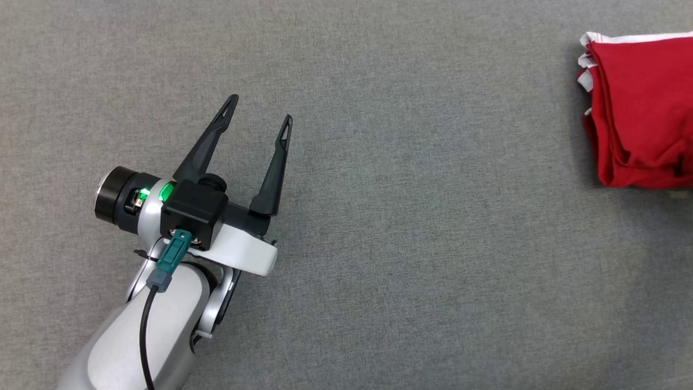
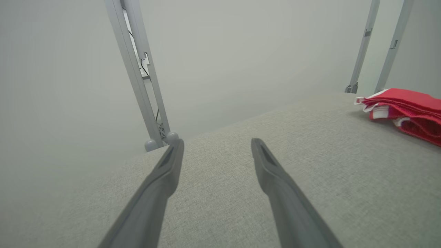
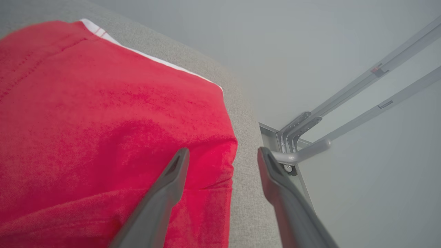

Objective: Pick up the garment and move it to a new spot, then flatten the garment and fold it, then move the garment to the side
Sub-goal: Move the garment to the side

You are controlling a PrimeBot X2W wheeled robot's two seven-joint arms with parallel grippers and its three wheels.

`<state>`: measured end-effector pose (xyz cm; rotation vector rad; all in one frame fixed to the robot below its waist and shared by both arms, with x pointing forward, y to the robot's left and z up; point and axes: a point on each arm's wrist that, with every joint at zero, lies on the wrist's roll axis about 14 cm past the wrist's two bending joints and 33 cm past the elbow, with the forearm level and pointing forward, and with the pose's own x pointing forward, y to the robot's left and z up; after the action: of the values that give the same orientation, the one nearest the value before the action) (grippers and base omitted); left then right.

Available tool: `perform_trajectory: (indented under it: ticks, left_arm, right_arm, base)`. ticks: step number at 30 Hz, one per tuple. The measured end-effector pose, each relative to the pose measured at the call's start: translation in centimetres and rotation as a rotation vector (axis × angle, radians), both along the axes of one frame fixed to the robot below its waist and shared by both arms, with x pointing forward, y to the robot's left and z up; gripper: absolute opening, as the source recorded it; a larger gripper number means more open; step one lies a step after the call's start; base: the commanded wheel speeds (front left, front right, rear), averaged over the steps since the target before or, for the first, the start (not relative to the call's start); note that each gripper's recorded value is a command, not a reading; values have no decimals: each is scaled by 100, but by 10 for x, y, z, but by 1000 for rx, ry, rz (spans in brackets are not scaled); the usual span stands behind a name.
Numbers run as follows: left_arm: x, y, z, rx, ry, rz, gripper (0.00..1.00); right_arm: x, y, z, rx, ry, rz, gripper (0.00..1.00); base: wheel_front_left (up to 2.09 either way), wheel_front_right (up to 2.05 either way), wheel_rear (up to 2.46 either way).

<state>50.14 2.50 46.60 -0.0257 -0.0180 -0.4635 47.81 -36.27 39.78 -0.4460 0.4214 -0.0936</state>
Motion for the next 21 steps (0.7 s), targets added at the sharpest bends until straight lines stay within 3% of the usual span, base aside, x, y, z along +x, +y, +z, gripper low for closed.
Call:
perform_trajectory:
  ticks: [6,12,21]
  left_arm:
    - [-8,6,6,3,-2,20,100]
    - [-17,22,23,-5,-28,77,100]
    - [-33,70,52,-29,-76,228,100]
  right_arm:
    - [-2,20,31,91,-168,-24,100]
    - [-17,66,78,231,-394,-1,100]
    - [-46,148,134,430,-588,120,100]
  base:
    - [0,0,0]
    - [0,0,0]
    - [0,0,0]
